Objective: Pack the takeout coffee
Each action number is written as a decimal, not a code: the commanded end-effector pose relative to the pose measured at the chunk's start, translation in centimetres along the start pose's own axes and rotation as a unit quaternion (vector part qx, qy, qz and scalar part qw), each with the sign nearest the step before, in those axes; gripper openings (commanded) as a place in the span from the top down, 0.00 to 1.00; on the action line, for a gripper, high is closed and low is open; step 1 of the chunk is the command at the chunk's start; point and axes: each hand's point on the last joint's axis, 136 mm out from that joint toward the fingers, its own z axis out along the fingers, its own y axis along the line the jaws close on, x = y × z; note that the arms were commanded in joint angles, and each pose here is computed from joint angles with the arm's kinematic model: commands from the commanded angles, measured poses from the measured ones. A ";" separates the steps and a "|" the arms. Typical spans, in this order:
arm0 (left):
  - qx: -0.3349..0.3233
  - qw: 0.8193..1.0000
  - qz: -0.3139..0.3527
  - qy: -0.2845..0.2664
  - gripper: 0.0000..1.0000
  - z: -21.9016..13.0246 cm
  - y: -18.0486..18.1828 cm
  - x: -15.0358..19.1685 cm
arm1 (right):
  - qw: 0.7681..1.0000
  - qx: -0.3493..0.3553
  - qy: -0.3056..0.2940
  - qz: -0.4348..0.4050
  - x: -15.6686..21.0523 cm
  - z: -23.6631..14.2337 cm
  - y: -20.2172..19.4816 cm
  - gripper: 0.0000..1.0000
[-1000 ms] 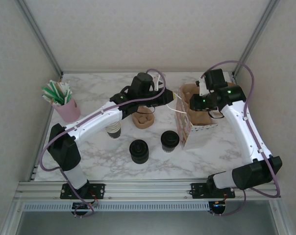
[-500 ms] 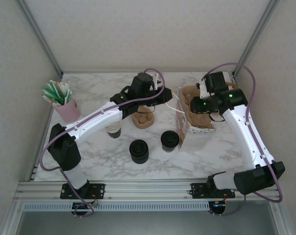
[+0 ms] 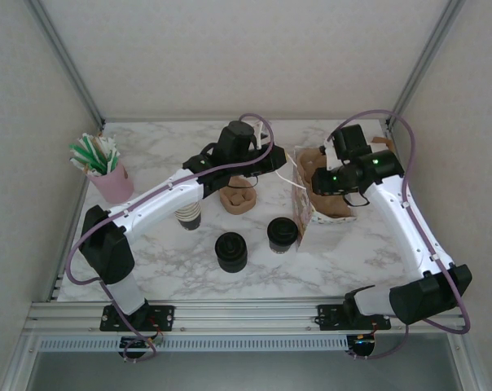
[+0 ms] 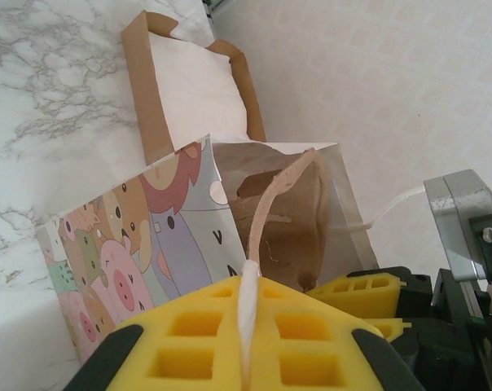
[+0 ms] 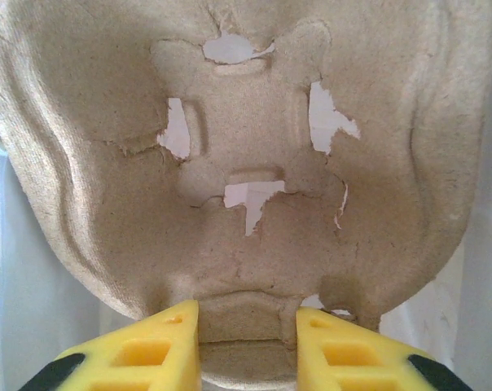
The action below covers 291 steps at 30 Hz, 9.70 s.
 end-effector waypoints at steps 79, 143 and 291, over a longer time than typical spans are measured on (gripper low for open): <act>-0.006 0.996 -0.034 -0.080 1.00 -1.6 1.3 -1.0 | 0.981 0.123 0.153 0.004 3.5 10.9 -2.1 0.73; -0.016 0.994 -0.022 -0.102 0.94 -0.4 2.2 -3.8 | 0.985 0.098 0.138 -0.025 1.5 14.9 -2.0 0.53; -0.058 0.993 0.012 -0.100 0.00 -12.2 6.6 5.9 | 0.992 -0.120 -0.011 0.042 10.4 0.0 4.3 0.14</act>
